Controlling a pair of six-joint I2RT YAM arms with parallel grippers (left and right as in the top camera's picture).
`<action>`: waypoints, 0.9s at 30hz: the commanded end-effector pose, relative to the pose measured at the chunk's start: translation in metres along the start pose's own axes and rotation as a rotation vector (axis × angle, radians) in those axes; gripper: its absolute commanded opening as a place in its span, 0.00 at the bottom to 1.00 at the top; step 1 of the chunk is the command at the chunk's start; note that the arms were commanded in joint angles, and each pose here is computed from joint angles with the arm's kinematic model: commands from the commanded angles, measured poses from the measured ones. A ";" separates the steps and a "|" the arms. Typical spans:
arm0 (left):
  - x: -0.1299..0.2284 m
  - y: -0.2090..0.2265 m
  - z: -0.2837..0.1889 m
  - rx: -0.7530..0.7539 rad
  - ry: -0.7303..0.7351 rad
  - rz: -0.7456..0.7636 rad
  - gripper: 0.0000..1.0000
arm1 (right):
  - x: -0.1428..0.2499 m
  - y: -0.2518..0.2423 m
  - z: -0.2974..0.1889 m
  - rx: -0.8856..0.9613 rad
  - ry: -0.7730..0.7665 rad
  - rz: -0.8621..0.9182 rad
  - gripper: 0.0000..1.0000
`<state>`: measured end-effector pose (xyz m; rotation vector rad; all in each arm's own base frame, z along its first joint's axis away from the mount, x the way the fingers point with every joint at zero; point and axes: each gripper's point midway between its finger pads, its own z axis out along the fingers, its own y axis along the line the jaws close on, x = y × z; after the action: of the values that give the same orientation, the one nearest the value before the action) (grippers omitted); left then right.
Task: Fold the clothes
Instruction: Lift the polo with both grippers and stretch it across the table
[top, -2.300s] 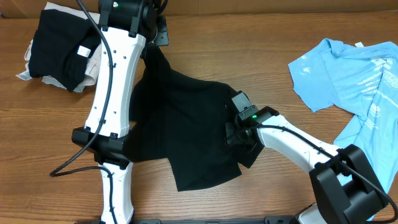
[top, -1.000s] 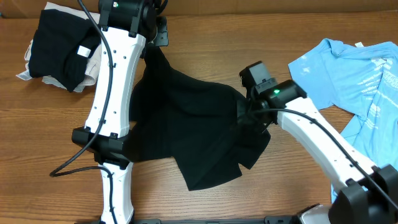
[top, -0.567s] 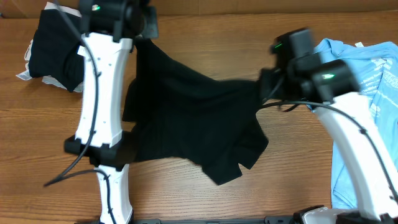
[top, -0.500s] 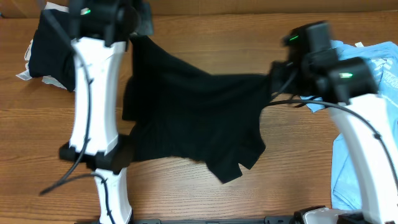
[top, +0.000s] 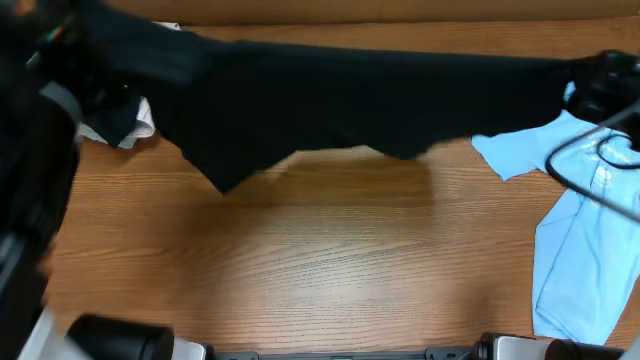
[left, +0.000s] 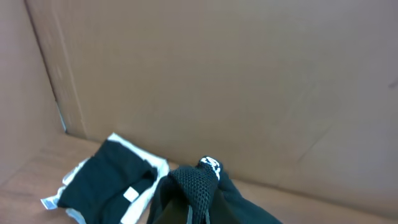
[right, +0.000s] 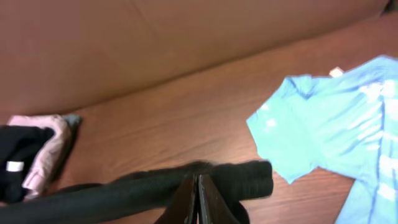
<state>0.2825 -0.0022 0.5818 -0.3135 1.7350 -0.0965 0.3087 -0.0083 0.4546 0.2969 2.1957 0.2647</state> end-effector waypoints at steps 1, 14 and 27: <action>-0.017 0.014 -0.039 -0.015 -0.089 -0.007 0.04 | -0.012 0.005 -0.048 -0.018 -0.118 -0.039 0.04; -0.010 0.042 -0.121 -0.003 -0.136 -0.022 0.04 | 0.023 0.029 -0.176 -0.081 -0.363 -0.064 0.04; 0.052 0.043 -0.044 -0.127 0.184 0.096 0.04 | 0.074 -0.001 -0.092 -0.007 -0.023 0.010 0.04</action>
<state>0.1920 0.0188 0.5536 -0.3220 1.8336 -0.0366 0.1594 0.0153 0.4900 0.2415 2.0193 0.2832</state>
